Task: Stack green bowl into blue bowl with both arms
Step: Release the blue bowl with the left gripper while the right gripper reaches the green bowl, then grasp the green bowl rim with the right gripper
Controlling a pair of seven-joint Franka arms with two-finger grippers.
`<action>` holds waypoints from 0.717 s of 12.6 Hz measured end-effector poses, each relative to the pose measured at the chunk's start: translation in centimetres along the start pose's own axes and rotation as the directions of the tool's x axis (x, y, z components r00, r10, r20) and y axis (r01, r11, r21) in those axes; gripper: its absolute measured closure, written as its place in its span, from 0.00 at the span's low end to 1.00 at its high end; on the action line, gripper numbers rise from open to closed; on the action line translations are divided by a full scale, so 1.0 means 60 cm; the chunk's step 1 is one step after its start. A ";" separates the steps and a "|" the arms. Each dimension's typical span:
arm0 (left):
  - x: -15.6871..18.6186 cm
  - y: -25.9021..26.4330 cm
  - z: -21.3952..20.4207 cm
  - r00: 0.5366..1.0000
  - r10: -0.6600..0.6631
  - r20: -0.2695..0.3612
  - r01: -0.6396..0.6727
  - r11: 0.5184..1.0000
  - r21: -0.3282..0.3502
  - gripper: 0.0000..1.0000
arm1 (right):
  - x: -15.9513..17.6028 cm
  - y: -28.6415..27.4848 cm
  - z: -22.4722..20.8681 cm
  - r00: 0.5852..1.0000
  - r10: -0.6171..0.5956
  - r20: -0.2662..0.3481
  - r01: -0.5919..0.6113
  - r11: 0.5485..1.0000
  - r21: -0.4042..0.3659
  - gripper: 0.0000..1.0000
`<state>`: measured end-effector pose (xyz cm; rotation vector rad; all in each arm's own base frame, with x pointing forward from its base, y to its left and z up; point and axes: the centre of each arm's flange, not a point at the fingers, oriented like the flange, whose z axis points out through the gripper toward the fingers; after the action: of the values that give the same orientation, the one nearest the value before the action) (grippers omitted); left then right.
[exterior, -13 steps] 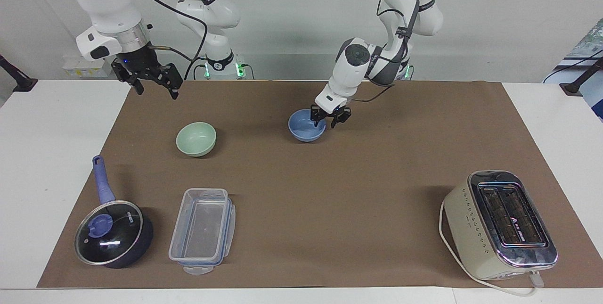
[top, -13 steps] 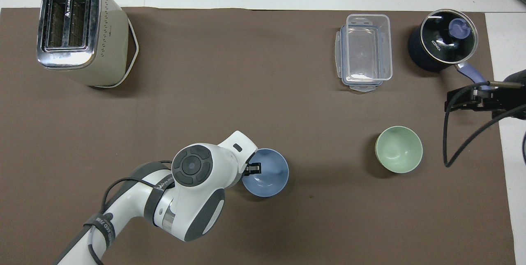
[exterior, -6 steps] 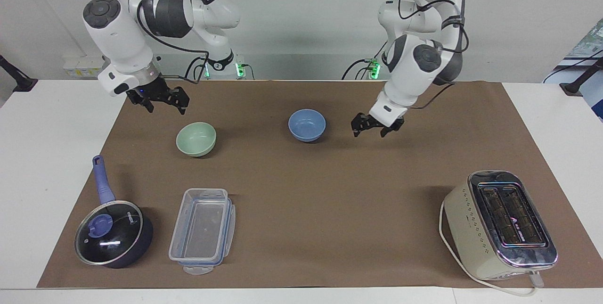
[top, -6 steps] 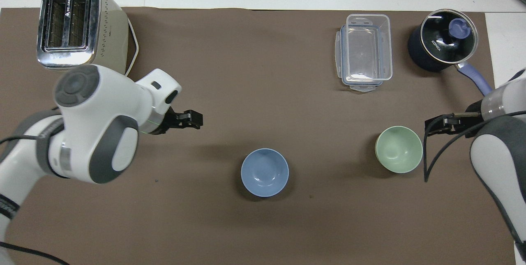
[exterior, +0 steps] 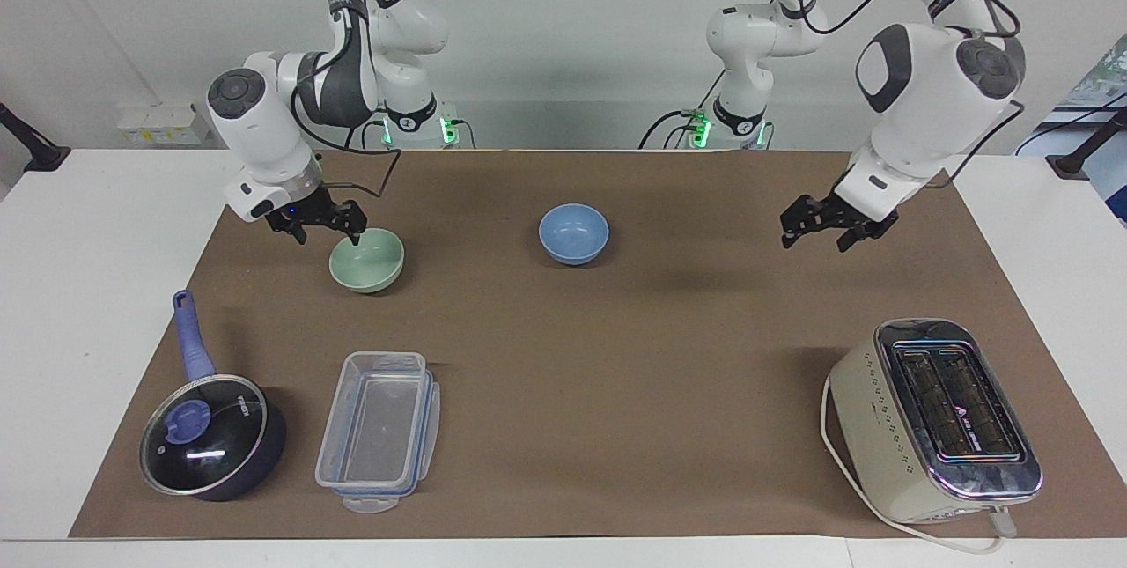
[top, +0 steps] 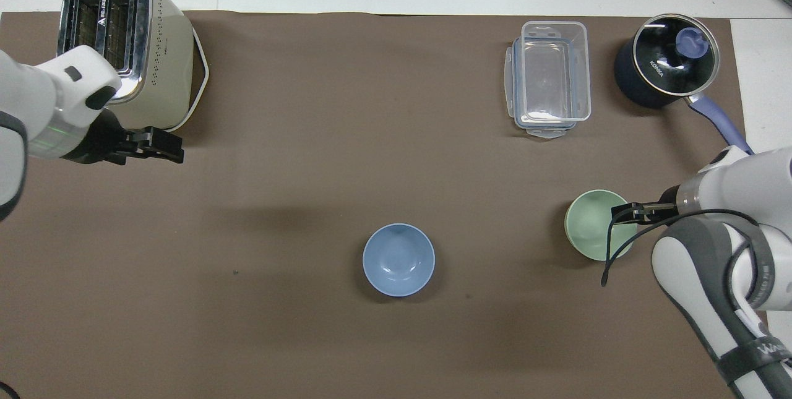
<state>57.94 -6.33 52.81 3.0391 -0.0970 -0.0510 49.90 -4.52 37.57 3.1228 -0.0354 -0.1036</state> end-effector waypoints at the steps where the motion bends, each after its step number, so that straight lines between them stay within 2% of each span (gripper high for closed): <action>1: 0.000 -0.008 -0.028 1.000 0.006 -0.013 -0.005 1.000 0.027 0.00 | -0.003 0.011 0.019 1.000 -0.011 -0.007 0.011 1.000 0.001 0.00; 3: -0.003 -0.012 -0.067 1.000 0.014 -0.024 -0.012 0.997 0.070 0.00 | -0.004 0.032 0.050 1.000 -0.022 -0.015 0.022 1.000 0.004 0.00; 6: -0.020 -0.030 -0.125 0.999 -0.006 -0.048 0.010 0.997 0.080 0.00 | 0.002 0.039 0.078 1.000 -0.019 -0.015 0.019 1.000 0.009 0.00; 8: -0.043 -0.028 -0.154 0.998 -0.005 -0.055 0.010 0.996 0.084 0.00 | 0.003 0.039 0.089 1.000 -0.019 -0.011 0.019 1.000 0.010 0.04; 9: -0.051 -0.028 -0.160 0.999 -0.001 -0.046 0.005 0.996 0.090 0.00 | 0.004 0.039 0.095 1.000 -0.019 -0.008 0.020 1.000 0.011 0.14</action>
<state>55.35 -3.52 62.27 3.1289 -0.0934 0.0231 49.73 -6.96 31.93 3.1353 -0.0054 -0.0910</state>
